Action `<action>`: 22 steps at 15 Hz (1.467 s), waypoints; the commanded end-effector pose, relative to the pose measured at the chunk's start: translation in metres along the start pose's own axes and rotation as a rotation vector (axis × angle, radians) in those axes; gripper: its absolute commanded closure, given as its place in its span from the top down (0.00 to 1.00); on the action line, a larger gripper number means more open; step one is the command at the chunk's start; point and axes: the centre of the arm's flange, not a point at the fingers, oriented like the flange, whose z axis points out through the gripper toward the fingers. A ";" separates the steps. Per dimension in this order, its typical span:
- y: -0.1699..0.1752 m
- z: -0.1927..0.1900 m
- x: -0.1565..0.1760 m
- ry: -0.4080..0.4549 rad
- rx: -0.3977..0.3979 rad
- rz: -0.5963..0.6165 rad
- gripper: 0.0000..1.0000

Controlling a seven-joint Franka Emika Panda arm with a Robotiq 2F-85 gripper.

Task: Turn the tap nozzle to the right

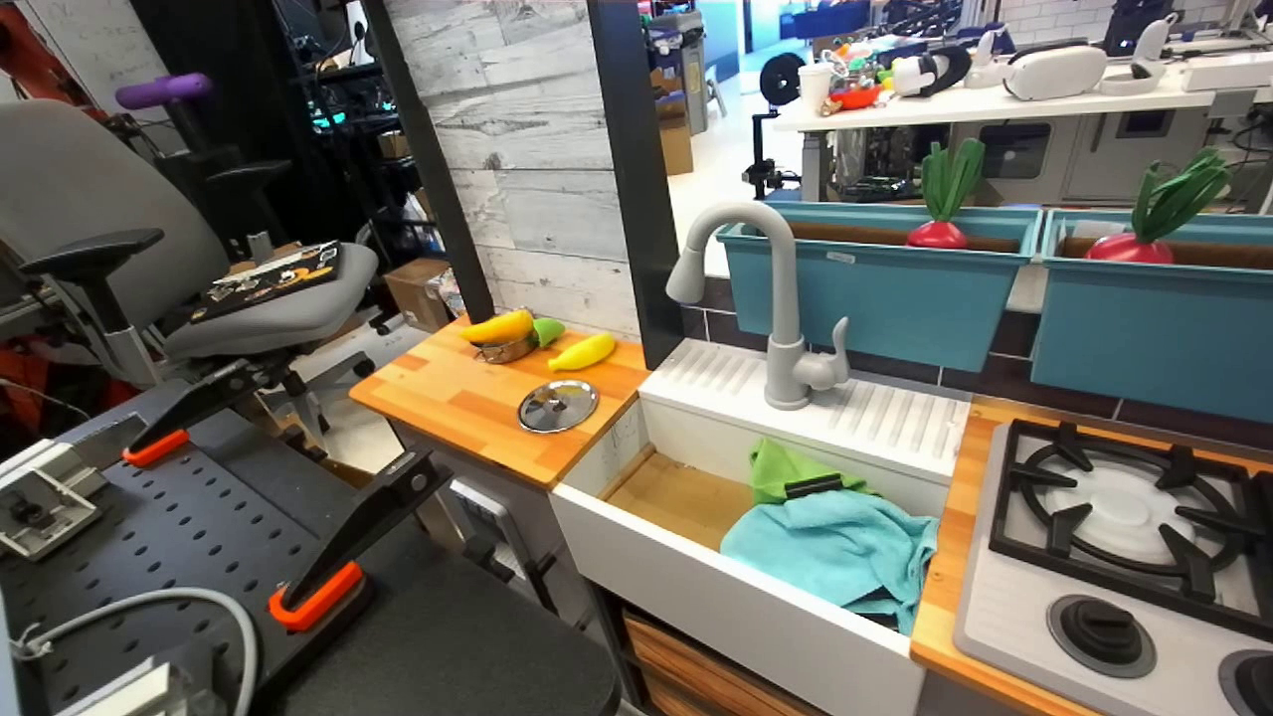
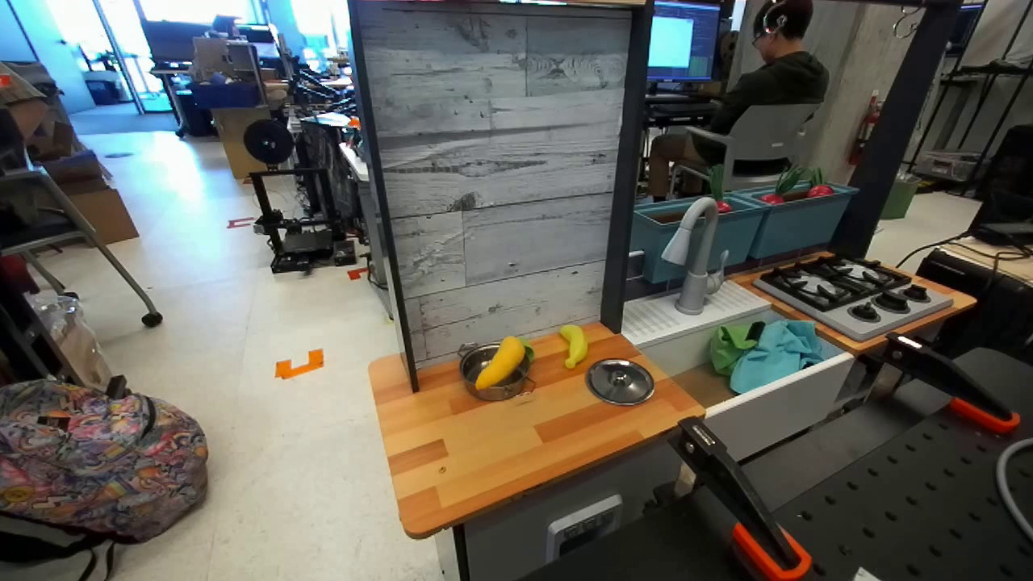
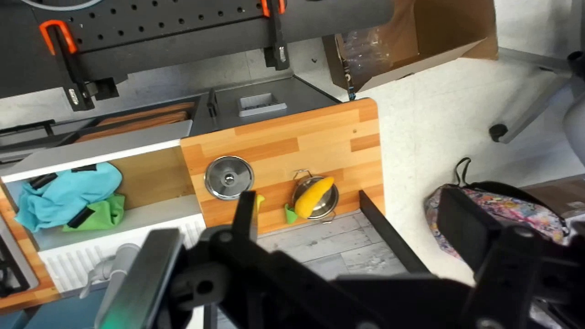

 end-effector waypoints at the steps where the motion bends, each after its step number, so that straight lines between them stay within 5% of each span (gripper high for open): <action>1: 0.045 0.064 0.026 -0.016 0.004 0.066 1.00; 11: 0.137 0.178 0.053 -0.048 -0.014 0.302 1.00; 22: 0.135 0.177 0.046 -0.065 -0.033 0.302 1.00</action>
